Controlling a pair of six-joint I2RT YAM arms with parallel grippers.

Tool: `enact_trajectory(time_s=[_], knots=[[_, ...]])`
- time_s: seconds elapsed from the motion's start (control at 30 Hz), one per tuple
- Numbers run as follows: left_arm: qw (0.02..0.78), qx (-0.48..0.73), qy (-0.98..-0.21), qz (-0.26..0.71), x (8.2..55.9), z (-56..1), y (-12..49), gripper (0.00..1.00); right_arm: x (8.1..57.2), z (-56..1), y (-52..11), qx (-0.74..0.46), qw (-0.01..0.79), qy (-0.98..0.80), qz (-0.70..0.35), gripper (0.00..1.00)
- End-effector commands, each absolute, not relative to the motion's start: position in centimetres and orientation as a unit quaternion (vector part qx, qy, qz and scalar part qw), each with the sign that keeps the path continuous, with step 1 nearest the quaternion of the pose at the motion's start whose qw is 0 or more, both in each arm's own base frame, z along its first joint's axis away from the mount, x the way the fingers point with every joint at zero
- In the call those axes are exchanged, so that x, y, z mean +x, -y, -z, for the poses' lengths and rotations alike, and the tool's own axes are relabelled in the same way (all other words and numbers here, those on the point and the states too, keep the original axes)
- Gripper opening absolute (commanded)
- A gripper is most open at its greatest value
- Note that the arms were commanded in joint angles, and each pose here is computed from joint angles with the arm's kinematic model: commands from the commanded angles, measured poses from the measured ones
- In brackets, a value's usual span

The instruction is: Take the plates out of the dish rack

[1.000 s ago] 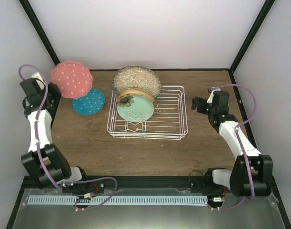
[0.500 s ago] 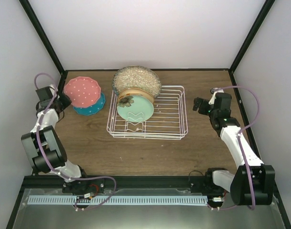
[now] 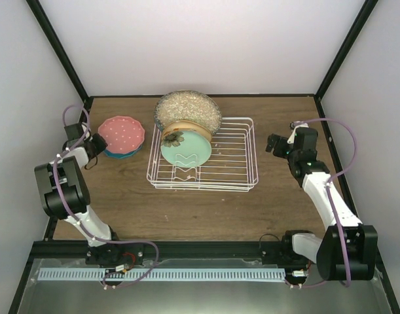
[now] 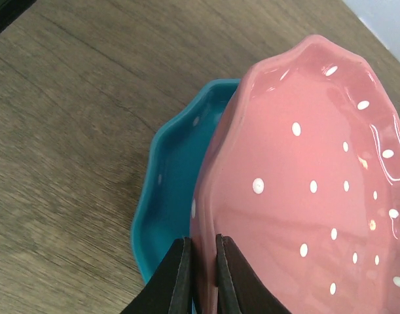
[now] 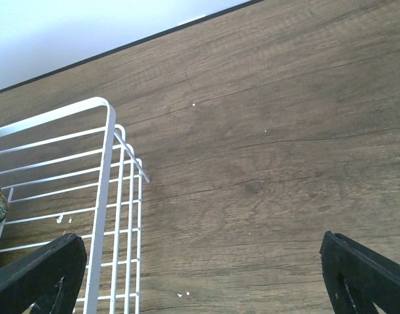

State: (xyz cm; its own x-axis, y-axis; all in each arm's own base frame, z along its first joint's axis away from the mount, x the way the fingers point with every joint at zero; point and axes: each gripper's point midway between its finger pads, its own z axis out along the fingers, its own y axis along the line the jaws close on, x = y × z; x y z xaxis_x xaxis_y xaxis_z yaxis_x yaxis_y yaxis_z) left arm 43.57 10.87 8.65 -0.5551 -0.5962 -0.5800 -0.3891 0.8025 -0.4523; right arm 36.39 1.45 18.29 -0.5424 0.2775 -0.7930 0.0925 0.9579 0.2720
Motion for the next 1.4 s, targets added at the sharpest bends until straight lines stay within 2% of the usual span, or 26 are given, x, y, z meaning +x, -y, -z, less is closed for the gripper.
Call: enact_trajectory(time_s=[0.0, 0.27, 0.63, 0.7, 0.8, 0.93, 1.03, 1.17, 1.27, 1.37], knots=[[0.451, -0.270, -0.838, 0.149, 46.8, -12.5, -11.7, 0.04, 37.0, -19.8, -0.7, 0.118, 0.480, -0.865, -0.088, 1.00], [0.423, -0.281, -0.849, 0.145, 46.7, -10.0, -11.8, 0.06, 37.3, -19.9, -0.4, 0.120, 0.477, -0.867, -0.079, 1.00], [0.376, -0.302, -0.859, 0.171, 45.2, -7.8, -10.3, 0.62, 37.5, -19.4, -0.3, 0.115, 0.474, -0.870, -0.073, 1.00], [0.391, -0.300, -0.855, 0.161, 45.6, -9.2, -10.9, 0.70, 37.6, -19.4, -0.4, 0.112, 0.474, -0.870, -0.074, 1.00], [0.447, -0.275, -0.842, 0.127, 47.0, -13.7, -12.4, 0.76, 37.8, -19.4, -0.7, 0.102, 0.473, -0.872, -0.079, 1.00], [0.567, -0.140, -0.808, 0.081, 49.9, -23.5, -11.9, 0.77, 38.2, -18.9, -1.3, 0.083, 0.469, -0.875, -0.088, 1.00], [0.618, -0.015, -0.782, 0.078, 50.9, -28.9, -8.1, 0.76, 38.6, -18.6, -2.2, 0.062, 0.465, -0.877, -0.106, 1.00], [0.613, 0.184, -0.755, 0.144, 49.1, -32.2, 2.0, 0.67, 39.7, -18.6, -3.7, 0.027, 0.460, -0.877, -0.138, 1.00], [0.580, 0.324, -0.726, 0.174, 45.4, -31.9, 10.2, 0.59, 40.3, -18.6, -4.6, 0.005, 0.453, -0.878, -0.156, 1.00], [0.551, 0.422, -0.696, 0.182, 41.5, -30.3, 15.7, 0.48, 40.5, -18.3, -4.9, -0.001, 0.446, -0.880, -0.163, 1.00]])
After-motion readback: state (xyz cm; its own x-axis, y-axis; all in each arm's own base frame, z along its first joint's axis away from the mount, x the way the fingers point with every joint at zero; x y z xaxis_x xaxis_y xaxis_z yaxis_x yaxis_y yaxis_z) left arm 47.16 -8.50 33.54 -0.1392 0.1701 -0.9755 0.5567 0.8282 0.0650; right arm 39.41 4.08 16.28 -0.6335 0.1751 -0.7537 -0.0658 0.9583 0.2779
